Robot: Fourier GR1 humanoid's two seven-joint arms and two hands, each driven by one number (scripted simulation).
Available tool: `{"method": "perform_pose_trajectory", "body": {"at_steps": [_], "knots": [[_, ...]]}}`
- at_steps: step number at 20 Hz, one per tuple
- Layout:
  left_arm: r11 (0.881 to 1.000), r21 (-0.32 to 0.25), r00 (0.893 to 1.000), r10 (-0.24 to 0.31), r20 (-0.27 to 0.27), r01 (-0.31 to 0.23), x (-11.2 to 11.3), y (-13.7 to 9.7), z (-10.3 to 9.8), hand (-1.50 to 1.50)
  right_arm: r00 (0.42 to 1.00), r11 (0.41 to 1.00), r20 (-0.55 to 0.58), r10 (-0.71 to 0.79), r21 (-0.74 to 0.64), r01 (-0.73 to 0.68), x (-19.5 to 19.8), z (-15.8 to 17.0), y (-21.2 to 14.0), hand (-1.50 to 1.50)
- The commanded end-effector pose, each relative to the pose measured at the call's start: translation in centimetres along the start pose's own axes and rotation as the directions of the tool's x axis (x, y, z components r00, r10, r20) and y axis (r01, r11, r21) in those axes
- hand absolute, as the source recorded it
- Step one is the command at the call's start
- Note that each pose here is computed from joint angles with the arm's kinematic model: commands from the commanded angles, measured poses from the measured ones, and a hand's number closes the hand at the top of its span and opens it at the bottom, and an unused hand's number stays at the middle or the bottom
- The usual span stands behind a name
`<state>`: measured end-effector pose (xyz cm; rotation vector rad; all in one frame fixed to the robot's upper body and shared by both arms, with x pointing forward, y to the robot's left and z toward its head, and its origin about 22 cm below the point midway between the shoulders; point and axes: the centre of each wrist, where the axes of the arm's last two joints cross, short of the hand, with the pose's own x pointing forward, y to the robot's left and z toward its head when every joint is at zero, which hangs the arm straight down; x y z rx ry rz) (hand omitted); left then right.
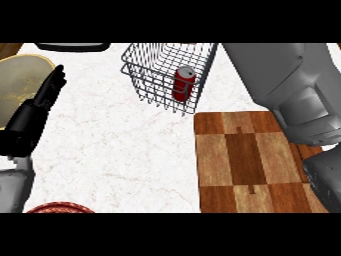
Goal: Pick the can from the cutting board and place it in the basket
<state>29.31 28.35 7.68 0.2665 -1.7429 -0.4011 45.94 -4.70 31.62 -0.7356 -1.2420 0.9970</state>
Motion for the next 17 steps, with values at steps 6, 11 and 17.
{"method": "perform_pose_trajectory", "body": {"at_steps": [6, 11, 17], "knots": [[1.0, -0.004, 1.0, 0.003, 0.001, -0.003, 0.1, 0.1, -0.5, 0.0, 0.885, 0.844, 0.057, -0.462, -0.278, 0.458, -1.6, 0.0, -1.4, -1.5], [1.0, 0.013, 1.0, 0.005, -0.001, -0.005, -0.7, 0.3, -0.1, 0.0, 0.803, 0.697, 0.088, -0.589, -0.447, 0.56, -6.7, 0.3, -6.7, -1.5], [1.0, 0.023, 1.0, -0.008, -0.03, 0.009, -0.8, -0.3, 0.8, 0.0, 0.751, 0.593, 0.084, -0.655, -0.559, 0.579, -13.4, 0.3, -8.7, -1.5]]}}
